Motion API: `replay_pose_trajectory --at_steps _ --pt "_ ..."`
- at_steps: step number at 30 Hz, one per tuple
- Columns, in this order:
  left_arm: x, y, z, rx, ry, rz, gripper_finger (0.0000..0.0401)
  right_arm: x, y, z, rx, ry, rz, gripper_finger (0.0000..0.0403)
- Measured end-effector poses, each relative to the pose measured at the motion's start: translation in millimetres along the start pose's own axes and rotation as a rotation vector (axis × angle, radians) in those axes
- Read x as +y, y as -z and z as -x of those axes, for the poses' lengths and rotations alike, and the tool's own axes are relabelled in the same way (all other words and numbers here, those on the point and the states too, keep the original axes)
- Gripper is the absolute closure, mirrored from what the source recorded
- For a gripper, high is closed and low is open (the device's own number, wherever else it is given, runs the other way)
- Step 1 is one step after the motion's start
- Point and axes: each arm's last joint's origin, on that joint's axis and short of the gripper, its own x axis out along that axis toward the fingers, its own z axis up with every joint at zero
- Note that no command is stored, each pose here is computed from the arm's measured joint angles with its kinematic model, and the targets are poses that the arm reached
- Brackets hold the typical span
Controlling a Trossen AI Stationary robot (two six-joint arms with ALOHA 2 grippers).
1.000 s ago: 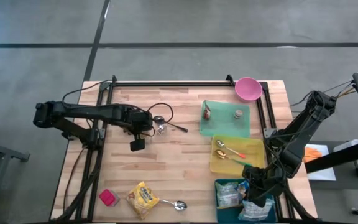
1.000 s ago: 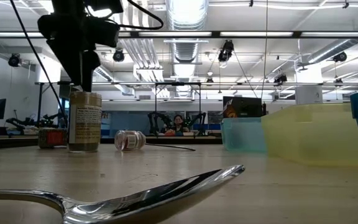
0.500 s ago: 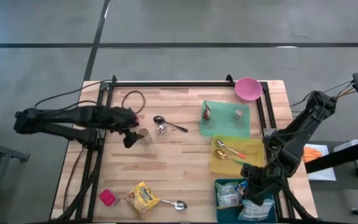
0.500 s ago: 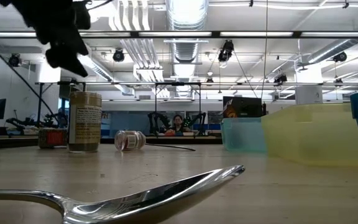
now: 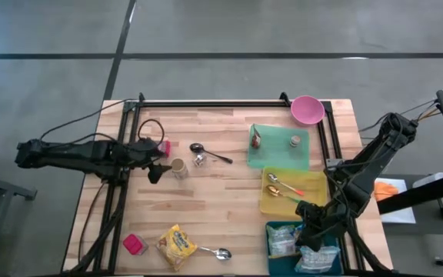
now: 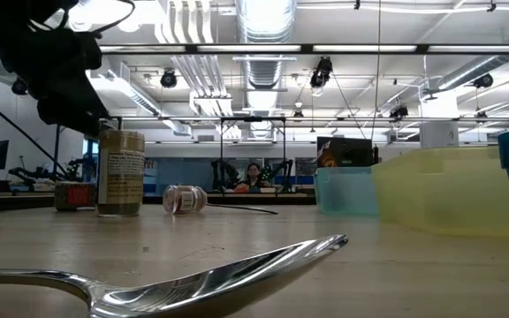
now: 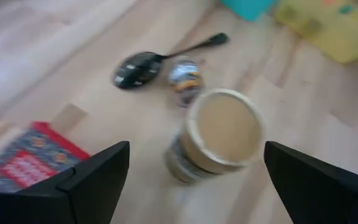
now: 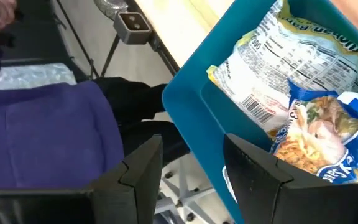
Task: Pick & Place Food Item
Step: Put the golden seasoning bottle into the green bin
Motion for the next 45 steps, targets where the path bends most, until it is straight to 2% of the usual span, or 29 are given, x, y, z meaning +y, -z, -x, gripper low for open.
replay_pose_trajectory --at_steps 4,8,12,21,26,31,34,39,42,45 --pt "2 4 -5 -0.018 -0.041 0.006 0.0025 0 -1 0 -0.007 0.0 -0.03 0.0237" --pt "0 8 -9 -0.016 0.032 -0.024 0.0025 -2 -2 -1 -0.016 0.019 0.039 0.0237" --pt "-1 8 -10 -0.031 0.052 -0.035 0.0025 -1 -3 -1 -0.048 0.015 0.098 0.0237" --pt "-1 8 -5 -0.05 0.102 -0.049 0.0025 0 -3 -1 -0.063 0.006 0.1 0.0238" --pt "-3 10 0 -0.106 0.146 -0.059 0.0025 0 -3 -1 -0.063 0.006 0.1 0.0238" --pt "-2 25 -10 -0.199 0.226 -0.026 0.0025 0 -3 -1 -0.062 0.005 0.1 0.0238" --pt "-1 33 -13 -0.196 0.246 -0.014 0.0025 0 -3 0 -0.062 0.004 0.1 0.0238" --pt "1 41 -14 -0.163 0.211 -0.083 0.0025 0 -3 0 -0.062 0.004 0.1 0.0238" --pt "0 42 -16 -0.19 0.207 -0.136 0.0025 0 -3 0 -0.06 0.005 0.1 0.0238" --pt "2 45 -19 -0.201 0.168 -0.136 0.0025 0 -3 0 -0.06 0.005 0.1 0.0238"
